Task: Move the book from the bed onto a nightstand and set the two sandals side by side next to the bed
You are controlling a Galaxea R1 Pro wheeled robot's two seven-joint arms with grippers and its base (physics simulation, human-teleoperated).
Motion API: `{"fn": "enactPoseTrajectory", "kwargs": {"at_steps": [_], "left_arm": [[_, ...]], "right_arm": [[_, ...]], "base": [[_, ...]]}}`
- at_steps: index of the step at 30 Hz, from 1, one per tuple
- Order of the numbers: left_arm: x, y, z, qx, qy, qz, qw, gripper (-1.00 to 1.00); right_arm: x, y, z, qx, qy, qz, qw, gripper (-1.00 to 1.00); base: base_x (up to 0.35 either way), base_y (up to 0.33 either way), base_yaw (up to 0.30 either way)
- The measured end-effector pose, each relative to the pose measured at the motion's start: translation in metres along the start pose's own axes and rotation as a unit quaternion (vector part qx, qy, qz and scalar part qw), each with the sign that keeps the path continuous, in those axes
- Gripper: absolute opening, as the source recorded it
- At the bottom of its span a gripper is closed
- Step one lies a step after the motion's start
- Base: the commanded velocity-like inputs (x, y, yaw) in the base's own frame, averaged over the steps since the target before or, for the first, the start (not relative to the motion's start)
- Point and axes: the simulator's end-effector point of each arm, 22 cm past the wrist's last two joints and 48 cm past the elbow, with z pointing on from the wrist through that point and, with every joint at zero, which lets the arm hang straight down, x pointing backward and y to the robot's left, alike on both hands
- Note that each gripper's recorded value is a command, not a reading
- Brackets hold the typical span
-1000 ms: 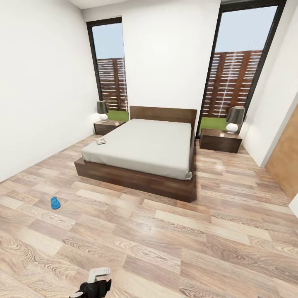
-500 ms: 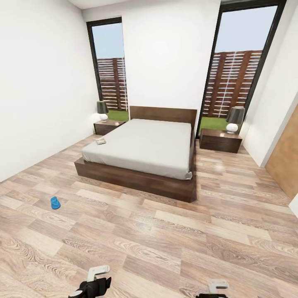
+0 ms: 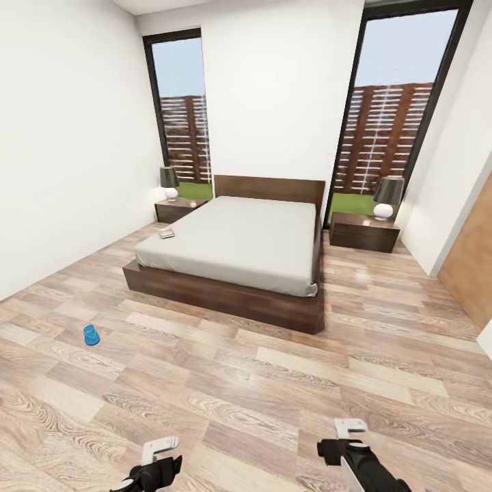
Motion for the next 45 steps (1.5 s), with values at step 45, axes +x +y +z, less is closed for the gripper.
{"fn": "enactPoseTrajectory", "kwargs": {"at_steps": [45], "left_arm": [[0.023, 0.006, 0.03, -0.001, 0.002, -0.004, 1.0, 1.0]], "right_arm": [[0.009, 0.004, 0.03, -0.002, -0.009, 0.001, 1.0, 1.0]], "base": [[0.0, 0.0, 0.0]]}}
